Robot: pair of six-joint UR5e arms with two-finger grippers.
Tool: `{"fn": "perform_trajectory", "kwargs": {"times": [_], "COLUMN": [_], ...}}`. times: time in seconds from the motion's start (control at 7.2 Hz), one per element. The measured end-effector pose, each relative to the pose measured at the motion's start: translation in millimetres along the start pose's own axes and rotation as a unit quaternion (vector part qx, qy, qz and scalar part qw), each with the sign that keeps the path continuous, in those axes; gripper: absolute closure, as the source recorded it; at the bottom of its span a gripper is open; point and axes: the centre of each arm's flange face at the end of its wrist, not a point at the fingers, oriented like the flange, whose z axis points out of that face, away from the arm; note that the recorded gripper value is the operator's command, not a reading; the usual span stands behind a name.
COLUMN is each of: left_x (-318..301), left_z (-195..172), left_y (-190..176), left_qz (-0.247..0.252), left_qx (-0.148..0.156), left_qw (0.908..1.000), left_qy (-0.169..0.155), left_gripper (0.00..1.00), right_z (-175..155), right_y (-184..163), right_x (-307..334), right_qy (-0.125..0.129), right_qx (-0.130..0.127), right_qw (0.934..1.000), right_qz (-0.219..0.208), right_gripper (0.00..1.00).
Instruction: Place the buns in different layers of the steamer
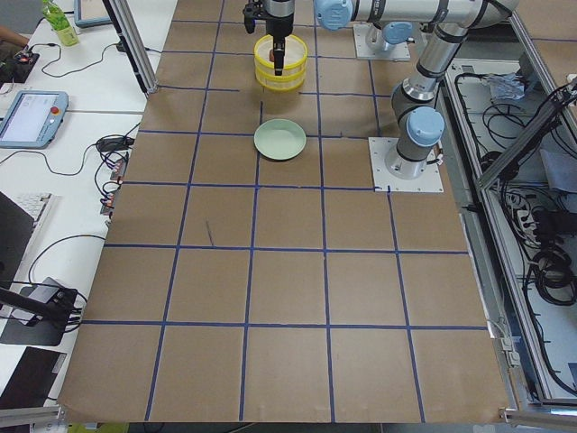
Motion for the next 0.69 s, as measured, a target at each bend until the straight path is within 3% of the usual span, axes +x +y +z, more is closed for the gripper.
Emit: {"fn": "perform_trajectory", "kwargs": {"times": [0.69], "left_x": [-0.6], "left_z": [0.2], "left_y": [3.2], "left_qz": [0.0], "left_qx": [-0.003], "left_qw": [1.0], "left_qy": [0.004], "left_gripper": [0.0], "right_z": [0.0], "right_y": [-0.2], "right_x": [0.3], "right_qy": [-0.001], "right_qx": [0.0], "right_qw": [1.0], "right_qz": [0.0], "right_gripper": [0.0]}}
